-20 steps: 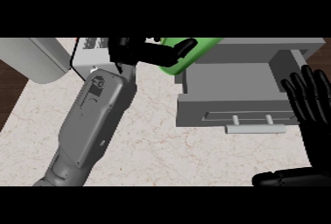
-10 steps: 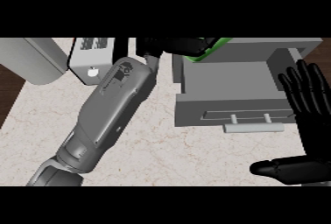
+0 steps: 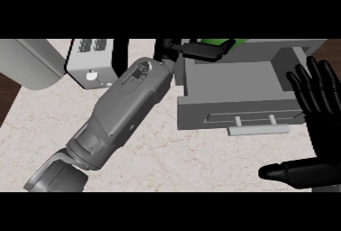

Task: Pick up the cup, place it into the drawer and close the drawer

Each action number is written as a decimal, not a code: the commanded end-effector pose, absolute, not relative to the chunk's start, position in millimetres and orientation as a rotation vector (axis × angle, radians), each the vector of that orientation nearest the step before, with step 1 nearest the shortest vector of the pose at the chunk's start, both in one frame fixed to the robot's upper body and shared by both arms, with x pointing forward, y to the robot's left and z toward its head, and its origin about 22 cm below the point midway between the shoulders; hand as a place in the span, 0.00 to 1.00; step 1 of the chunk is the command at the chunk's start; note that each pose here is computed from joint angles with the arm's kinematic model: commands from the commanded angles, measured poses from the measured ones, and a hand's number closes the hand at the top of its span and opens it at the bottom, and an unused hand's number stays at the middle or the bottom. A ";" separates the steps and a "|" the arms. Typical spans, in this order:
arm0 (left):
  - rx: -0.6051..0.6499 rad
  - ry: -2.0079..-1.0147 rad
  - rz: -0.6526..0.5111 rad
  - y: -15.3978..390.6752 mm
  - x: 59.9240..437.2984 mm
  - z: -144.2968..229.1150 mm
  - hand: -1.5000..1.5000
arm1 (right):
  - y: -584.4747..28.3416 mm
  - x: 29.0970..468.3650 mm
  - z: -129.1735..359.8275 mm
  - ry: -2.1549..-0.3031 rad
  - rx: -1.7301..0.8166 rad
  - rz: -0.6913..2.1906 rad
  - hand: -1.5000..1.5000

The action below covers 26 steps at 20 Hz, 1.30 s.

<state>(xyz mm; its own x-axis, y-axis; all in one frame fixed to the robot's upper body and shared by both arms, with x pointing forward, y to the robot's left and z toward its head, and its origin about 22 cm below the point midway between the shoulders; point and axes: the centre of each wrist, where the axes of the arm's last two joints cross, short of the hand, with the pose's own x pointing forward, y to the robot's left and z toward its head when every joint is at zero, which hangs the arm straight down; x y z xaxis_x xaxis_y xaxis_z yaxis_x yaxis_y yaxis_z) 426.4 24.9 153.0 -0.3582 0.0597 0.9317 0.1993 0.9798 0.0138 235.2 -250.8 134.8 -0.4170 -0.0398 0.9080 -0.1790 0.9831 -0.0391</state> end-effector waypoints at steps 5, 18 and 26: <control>-0.088 -1.906 -0.213 23.9 430.2 128.3 1.00 | -244.0 238.7 134.3 -1.999 0.184 0.179 0.00; 0.056 -1.872 -0.362 22.9 429.3 112.8 0.00 | -249.6 238.7 137.1 -2.028 0.251 0.203 0.00; -0.136 -1.937 -0.236 -1.4 420.6 148.0 0.00 | -229.3 241.5 150.2 -2.027 0.321 0.147 0.00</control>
<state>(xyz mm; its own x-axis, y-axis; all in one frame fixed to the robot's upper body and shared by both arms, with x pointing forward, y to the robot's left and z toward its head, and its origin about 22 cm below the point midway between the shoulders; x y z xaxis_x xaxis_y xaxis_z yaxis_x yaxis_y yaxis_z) 424.9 6.9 136.4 -0.3493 -0.1032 0.9313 0.1820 0.9675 0.1755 240.8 -240.4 142.9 -0.4384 -0.1220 0.8905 -0.2679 0.9635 0.0002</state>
